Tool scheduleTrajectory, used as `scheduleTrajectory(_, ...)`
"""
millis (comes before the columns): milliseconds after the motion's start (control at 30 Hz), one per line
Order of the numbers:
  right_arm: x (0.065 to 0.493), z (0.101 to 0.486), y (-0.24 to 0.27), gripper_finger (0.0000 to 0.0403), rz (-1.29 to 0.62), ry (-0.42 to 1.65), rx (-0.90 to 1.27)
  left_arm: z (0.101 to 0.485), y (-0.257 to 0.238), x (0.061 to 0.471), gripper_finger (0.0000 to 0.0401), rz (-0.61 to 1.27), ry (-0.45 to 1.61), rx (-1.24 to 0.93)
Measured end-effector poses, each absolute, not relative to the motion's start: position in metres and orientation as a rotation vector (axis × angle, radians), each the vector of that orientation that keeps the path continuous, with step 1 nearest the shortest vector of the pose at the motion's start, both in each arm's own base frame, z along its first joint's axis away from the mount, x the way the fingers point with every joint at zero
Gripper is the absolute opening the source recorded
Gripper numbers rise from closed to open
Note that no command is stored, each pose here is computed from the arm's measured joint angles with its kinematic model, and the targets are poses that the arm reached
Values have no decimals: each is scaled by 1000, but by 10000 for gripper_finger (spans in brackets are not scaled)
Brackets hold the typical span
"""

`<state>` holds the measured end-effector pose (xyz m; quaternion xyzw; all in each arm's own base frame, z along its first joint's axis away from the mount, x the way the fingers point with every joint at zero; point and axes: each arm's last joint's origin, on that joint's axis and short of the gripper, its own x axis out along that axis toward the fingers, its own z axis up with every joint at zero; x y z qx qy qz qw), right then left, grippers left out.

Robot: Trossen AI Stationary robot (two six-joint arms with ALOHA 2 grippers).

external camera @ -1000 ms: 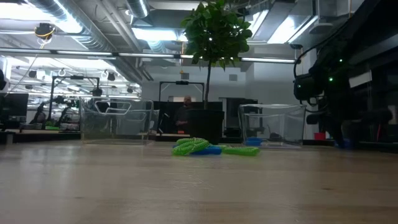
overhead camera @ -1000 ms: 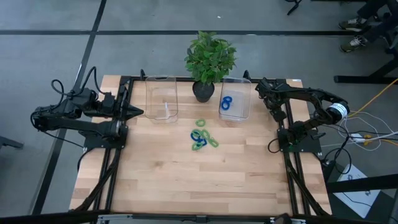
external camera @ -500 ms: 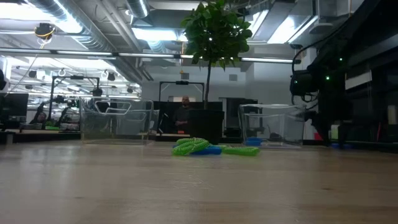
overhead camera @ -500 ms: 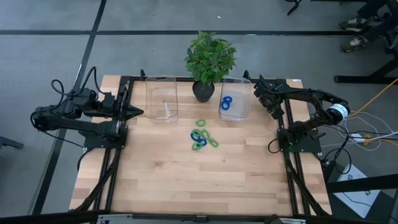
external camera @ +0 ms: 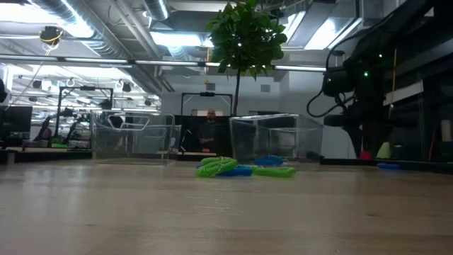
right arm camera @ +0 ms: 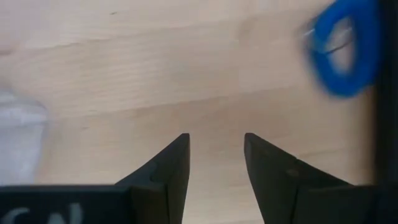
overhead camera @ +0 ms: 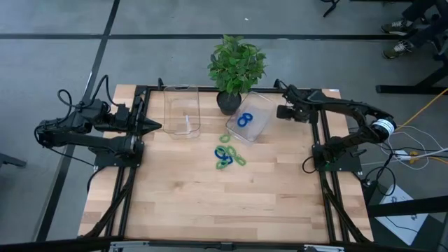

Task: Sort spring keychains
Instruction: Put the blue spring keychain into the right transparent bin

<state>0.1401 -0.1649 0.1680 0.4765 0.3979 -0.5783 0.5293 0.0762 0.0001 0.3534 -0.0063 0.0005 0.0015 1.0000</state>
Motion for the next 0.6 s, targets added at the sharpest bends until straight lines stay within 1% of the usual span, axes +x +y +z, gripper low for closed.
scheduleTrajectory(100,137,176,-168,152,-1414,1029,1022,353,0,76,10,3,1,-13)
scheduleTrajectory(233,132,180,-169,152,-1410,1131,905,353,0,76,9,3,1,-12)
scheduleTrajectory(433,130,180,-170,152,-1377,1194,823,353,0,76,12,3,1,-12)
scheduleTrajectory(600,128,174,-168,152,-1346,1324,769,353,0,76,8,3,1,-13)
